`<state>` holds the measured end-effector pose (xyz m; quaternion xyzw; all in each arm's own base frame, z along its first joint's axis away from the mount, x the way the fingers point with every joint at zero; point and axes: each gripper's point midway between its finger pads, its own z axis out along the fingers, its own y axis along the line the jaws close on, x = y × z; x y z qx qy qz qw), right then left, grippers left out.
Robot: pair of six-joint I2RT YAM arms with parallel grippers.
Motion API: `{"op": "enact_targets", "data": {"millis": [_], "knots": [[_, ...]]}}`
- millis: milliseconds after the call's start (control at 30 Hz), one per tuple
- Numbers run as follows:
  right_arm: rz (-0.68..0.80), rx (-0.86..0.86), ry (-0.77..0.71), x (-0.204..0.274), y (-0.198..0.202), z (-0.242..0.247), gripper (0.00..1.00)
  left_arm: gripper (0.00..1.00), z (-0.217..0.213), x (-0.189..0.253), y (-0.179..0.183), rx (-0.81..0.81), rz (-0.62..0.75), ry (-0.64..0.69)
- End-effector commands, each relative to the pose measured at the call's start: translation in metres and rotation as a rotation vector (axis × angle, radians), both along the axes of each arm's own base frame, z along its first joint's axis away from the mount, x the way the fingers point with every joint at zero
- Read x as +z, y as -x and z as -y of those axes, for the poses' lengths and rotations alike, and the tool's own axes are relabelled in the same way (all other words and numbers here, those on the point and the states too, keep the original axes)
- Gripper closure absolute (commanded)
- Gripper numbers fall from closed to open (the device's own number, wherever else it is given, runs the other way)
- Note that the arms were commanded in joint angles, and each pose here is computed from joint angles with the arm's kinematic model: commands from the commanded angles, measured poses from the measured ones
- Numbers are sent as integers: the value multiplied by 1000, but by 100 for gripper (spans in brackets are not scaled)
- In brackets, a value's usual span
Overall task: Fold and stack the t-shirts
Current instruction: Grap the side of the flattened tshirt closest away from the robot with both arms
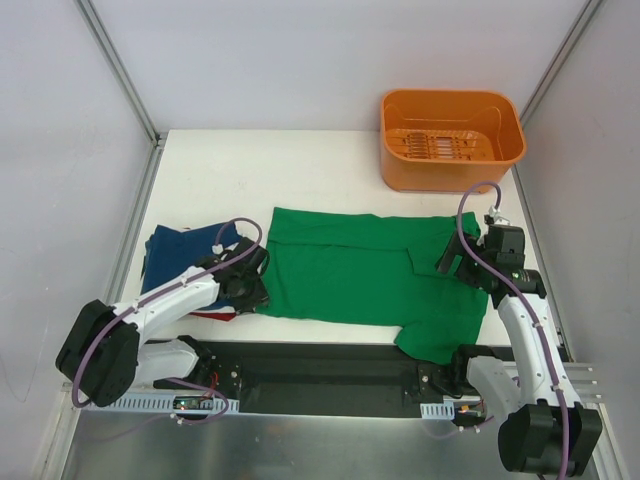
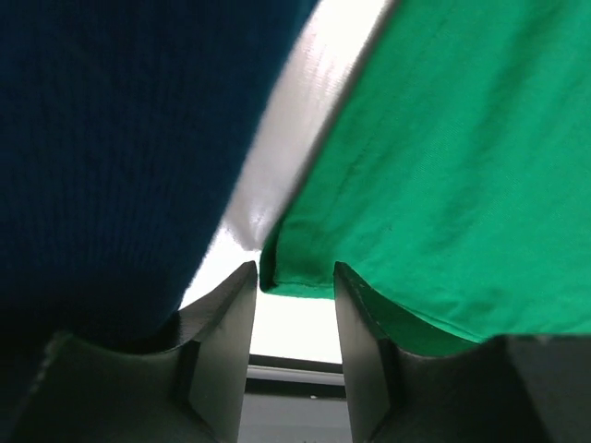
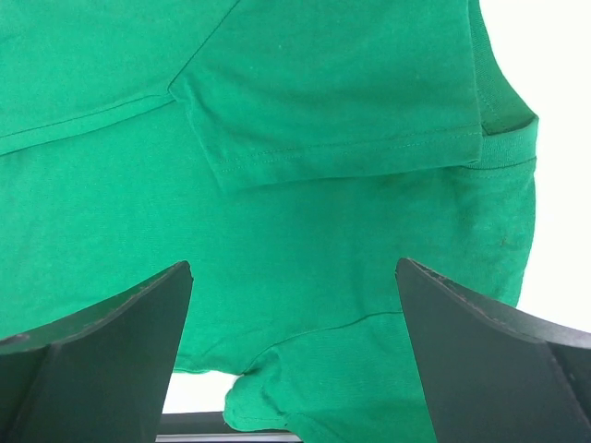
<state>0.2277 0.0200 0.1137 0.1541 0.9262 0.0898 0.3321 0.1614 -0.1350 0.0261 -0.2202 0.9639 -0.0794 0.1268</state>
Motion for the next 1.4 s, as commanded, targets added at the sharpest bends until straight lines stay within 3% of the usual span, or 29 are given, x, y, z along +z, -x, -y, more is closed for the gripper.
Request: {"op": "enact_targets", "data": {"millis": [0,200,300,433,667,867,1167,1367], "knots": [[9,-20,8,3,0,2,3,63,-10,-7,4,29,-24,-54],[-31,-43,34,-2,6,7,3,76,-12,-14,5,39,-51,-80],[-28,-25,26,0,8,1,3,100,-9,-15,4,32,-68,-81],[-132,-51,82,-3,32,0,3,100,-11,-14,-2,31,-49,-99],[-298,80,129,-28,90,-45,3,100,-11,-7,-12,30,-7,-113],[-411,-37,113,-59,120,-41,3,100,-11,-9,-14,25,-13,-125],[-408,-110,134,-72,57,-33,3,100,-10,-9,-19,23,-8,-137],[-424,-57,177,-82,5,-26,3,100,-7,-10,-28,21,0,-144]]}}
